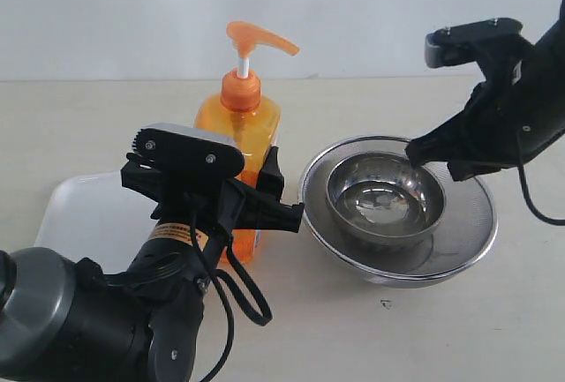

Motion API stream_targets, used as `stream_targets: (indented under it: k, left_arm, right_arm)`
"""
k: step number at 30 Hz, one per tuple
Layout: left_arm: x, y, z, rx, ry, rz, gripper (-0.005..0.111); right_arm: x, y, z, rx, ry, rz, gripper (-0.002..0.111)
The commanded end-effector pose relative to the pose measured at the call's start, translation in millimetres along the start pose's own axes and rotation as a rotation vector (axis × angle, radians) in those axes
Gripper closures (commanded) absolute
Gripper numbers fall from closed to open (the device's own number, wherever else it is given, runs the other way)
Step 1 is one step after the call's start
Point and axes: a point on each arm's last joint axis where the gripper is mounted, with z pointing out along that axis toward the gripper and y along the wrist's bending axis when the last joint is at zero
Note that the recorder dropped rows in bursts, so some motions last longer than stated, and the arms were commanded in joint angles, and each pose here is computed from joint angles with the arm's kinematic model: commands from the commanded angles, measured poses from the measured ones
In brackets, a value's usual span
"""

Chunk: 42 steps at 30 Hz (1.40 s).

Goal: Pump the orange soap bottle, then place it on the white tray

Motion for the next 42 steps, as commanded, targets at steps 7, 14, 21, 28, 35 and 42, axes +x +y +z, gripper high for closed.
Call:
stream_targets:
  k: [7,14,21,28,35,42]
  left_arm:
    - [-2.2,2.0,-2.3,-0.012,-0.004,0.021,0.102]
    - [-2.2,2.0,-2.3,-0.012,-0.004,0.021,0.102]
    - [-2.2,2.0,-2.3,-0.012,-0.004,0.021,0.102]
    - [-2.2,2.0,-2.3,-0.012,-0.004,0.021,0.102]
    - [-2.2,2.0,-2.3,-0.012,-0.004,0.021,0.102]
    - [-2.2,2.0,-2.3,-0.012,-0.004,0.021,0.102]
  right_arm:
    - [0.2,-6.0,32.4,0.061,0.048,-0.012,0.108]
    - [0.8,-8.0,36.0,0.083,0.059,-0.017,0.108]
    - [2.5,-8.0,50.1,0.086,0.089,-0.028,0.108]
    - [2.6,-6.9,57.3,0.081,0.091,-0.030,0.108]
    - [1.7,-5.9,57.4,0.070,0.081,-0.015,0.108]
    - [1.1,-4.4,57.6,0.055,0.074,-0.008,0.108]
